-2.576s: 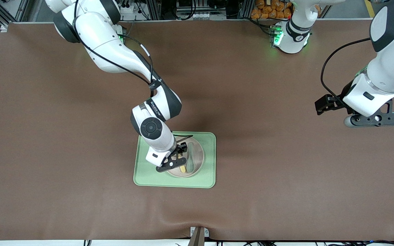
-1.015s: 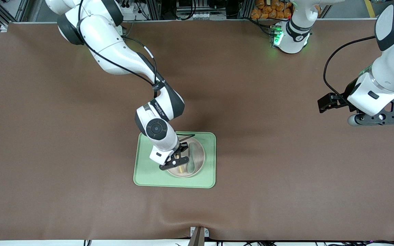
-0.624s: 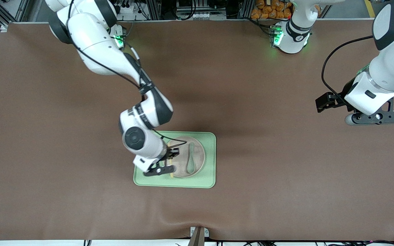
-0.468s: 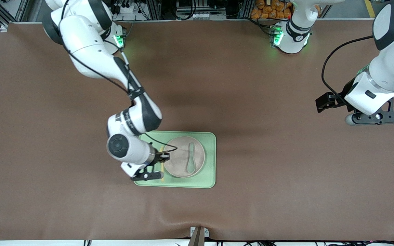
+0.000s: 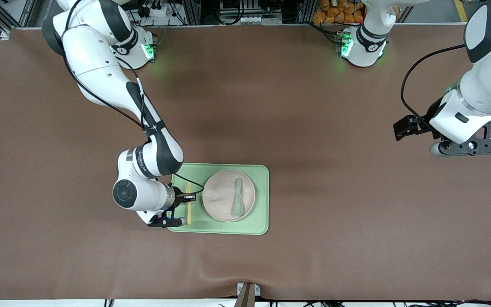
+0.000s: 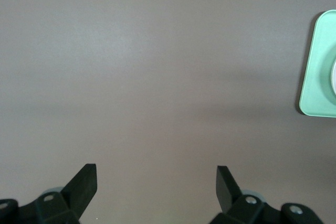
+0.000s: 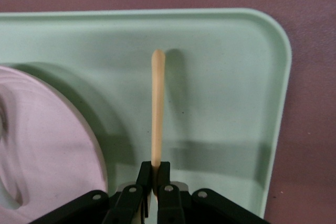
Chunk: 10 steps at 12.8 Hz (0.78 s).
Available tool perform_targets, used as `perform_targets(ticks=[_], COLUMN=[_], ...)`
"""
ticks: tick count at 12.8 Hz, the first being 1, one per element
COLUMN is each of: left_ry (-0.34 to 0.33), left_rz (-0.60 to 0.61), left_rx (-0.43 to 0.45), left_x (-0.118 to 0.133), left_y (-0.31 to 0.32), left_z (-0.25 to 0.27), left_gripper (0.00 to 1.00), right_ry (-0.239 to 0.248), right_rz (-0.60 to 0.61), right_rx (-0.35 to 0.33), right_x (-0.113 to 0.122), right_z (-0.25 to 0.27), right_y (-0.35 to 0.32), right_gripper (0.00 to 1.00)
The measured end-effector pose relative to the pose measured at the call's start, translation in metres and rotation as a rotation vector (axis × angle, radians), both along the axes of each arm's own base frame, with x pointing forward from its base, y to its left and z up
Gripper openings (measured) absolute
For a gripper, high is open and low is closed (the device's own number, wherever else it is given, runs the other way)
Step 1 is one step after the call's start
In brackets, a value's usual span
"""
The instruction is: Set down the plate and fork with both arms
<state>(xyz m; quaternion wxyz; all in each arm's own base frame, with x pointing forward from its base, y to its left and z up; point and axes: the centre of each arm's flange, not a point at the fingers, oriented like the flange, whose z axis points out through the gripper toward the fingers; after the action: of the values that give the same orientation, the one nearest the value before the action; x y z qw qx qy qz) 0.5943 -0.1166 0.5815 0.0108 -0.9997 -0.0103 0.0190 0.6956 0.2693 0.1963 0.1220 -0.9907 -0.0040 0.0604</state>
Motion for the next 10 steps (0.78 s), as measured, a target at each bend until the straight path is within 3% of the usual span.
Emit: perform_targets(ticks=[2, 3, 6, 10], left_ry=[0.0, -0.001, -0.003, -0.006], left_rz=[0.001, 0.001, 0.002, 0.002], left_rx=[0.0, 0.0, 0.0, 0.001], left_x=[0.0, 0.0, -0.001, -0.003], left_y=[0.001, 0.001, 0.001, 0.001], left_z=[0.0, 0.0, 0.003, 0.006], left_gripper=[1.0, 1.0, 1.0, 1.0], right_ry=[-0.004, 0.002, 0.012, -0.015], right_rz=[0.0, 0.0, 0.0, -0.018], right_rx=[0.001, 0.0, -0.002, -0.015], right_x=[-0.004, -0.006, -0.006, 0.007], right_z=[-0.002, -0.001, 0.003, 0.037], right_y=[0.002, 0.001, -0.003, -0.025], right_gripper=[0.08, 0.15, 0.5, 0.94])
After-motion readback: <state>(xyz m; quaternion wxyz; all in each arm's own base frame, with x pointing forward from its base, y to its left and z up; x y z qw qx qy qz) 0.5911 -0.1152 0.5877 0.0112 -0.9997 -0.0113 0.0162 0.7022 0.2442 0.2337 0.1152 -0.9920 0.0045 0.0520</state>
